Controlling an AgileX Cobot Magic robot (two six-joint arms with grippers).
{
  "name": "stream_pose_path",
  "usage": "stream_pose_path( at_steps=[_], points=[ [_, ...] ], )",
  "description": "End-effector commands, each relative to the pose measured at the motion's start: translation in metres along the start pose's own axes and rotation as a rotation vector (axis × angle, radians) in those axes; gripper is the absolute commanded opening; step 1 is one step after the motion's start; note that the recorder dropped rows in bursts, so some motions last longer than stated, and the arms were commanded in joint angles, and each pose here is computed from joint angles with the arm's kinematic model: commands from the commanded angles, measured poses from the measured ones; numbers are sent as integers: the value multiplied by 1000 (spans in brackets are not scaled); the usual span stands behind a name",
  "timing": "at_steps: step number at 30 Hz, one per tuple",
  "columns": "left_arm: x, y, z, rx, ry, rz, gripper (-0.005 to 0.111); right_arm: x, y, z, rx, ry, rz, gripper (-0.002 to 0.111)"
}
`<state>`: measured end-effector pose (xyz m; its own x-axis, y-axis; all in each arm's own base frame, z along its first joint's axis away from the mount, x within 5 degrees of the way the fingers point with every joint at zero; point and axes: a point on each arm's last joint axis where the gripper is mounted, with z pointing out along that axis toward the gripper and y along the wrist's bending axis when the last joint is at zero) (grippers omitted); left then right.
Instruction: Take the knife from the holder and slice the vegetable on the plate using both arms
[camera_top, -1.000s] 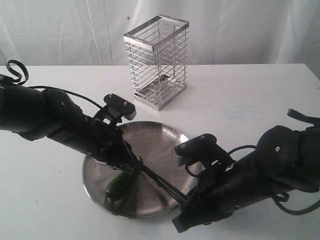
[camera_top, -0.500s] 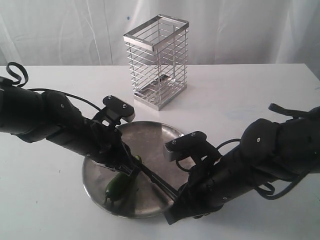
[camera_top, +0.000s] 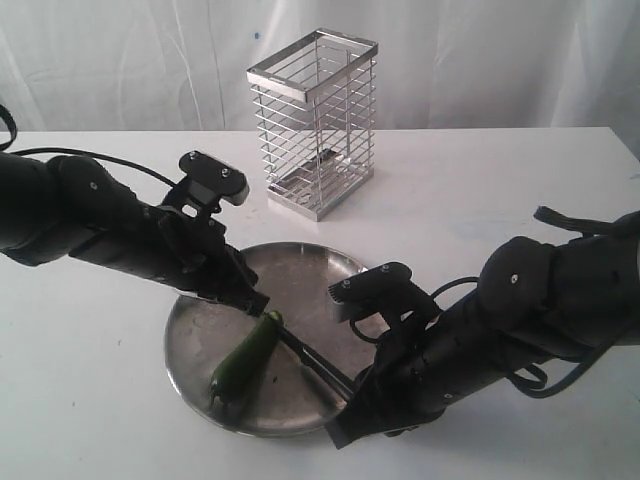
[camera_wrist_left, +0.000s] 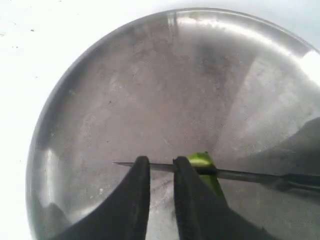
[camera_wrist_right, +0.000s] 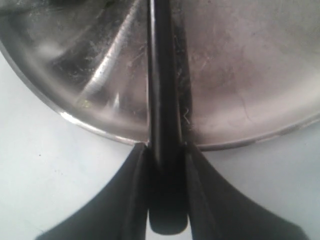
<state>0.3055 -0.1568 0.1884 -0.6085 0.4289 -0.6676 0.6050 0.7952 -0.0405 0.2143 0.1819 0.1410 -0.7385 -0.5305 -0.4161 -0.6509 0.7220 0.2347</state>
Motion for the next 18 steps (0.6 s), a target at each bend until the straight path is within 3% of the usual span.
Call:
stream_pose_path(
  at_steps=[1, 18],
  points=[
    [6, 3, 8, -18, 16, -20, 24, -1, 1, 0, -5, 2, -18, 0],
    [4, 8, 32, -19, 41, -38, 24, 1, 0, 4, -6, 17, -32, 0]
  ],
)
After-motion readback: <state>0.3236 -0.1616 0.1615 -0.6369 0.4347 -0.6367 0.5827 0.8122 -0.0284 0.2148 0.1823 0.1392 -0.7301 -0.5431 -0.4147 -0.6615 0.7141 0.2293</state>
